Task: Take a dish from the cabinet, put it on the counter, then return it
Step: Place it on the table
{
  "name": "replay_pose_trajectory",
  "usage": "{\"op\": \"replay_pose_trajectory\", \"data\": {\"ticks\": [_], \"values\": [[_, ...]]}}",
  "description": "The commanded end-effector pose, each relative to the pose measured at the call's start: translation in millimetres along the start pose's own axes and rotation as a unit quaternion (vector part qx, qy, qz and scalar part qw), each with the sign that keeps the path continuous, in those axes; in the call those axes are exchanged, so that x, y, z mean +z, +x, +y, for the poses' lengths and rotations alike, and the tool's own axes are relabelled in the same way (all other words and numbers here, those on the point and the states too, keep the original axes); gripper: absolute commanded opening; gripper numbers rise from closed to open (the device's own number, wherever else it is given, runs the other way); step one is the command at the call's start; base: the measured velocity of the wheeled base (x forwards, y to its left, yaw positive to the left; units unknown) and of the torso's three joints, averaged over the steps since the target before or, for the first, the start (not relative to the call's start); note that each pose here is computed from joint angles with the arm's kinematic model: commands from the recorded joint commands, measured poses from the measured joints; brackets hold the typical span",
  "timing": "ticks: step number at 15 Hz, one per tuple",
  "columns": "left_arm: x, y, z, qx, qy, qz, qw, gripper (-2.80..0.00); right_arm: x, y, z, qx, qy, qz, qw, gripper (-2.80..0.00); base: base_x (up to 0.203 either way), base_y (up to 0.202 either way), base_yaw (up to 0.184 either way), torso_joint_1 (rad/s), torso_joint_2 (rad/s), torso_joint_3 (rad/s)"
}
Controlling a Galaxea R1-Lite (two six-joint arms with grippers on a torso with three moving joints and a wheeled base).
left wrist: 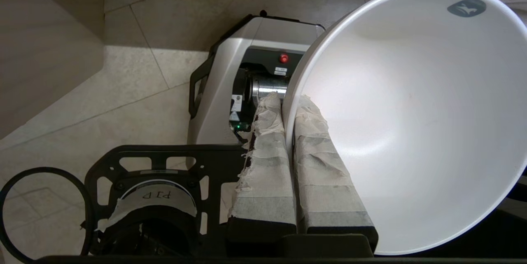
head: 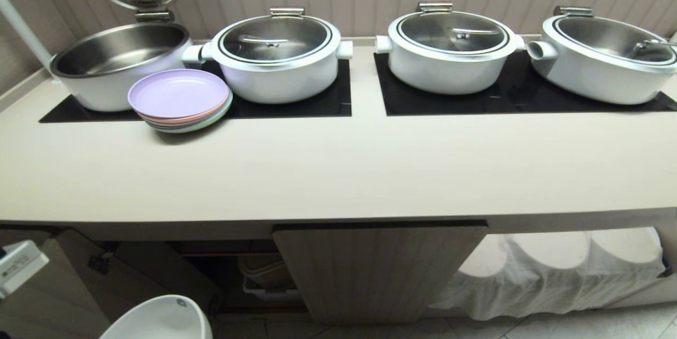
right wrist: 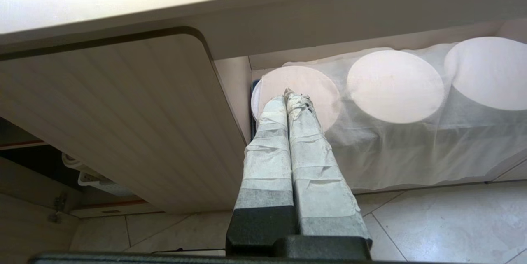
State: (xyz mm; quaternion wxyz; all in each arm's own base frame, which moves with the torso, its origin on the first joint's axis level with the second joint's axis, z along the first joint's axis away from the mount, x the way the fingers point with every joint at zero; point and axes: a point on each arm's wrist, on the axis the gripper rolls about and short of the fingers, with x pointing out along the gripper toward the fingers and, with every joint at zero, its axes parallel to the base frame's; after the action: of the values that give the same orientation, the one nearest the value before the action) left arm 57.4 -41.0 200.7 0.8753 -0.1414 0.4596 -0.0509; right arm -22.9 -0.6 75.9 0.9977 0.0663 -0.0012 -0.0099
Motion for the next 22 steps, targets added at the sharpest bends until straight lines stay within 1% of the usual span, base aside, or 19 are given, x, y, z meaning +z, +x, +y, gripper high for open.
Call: {"op": "replay_pose_trajectory", "data": {"ticks": [1,12,16,19,22], "values": [[0.6,-0.6,-0.2,0.001,-0.003,-0.001,1.0000,-2.80,0.0,0.0,0.0,0.000,0.000,0.000,1.000,-2.80,0.000,0.000,0.000,0.173,-0.35,-0.173],[1.2,-1.4,-0.4,0.000,-0.005,-0.003,1.0000,-2.80,0.0,0.0,0.0,0.000,0.000,0.000,1.000,-2.80,0.000,0.000,0.000,0.162,-0.32,-0.150],[2.4,-2.0,-1.2,0.000,-0.005,-0.004,1.0000,-2.80,0.0,0.0,0.0,0.000,0.000,0.000,1.000,-2.80,0.000,0.000,0.000,0.014,-0.04,-0.011],[6.5,-0.9,-5.2,0.000,-0.005,-0.004,1.0000,-2.80,0.0,0.0,0.0,0.000,0.001,0.000,1.000,-2.80,0.000,0.000,0.000,0.000,0.00,0.000],[17.5,3.9,-16.3,-0.009,-0.009,-0.018,0.9997,-2.80,0.0,0.0,0.0,0.000,0.001,0.000,1.000,-2.80,0.000,0.000,0.000,0.000,0.00,0.000]]}}
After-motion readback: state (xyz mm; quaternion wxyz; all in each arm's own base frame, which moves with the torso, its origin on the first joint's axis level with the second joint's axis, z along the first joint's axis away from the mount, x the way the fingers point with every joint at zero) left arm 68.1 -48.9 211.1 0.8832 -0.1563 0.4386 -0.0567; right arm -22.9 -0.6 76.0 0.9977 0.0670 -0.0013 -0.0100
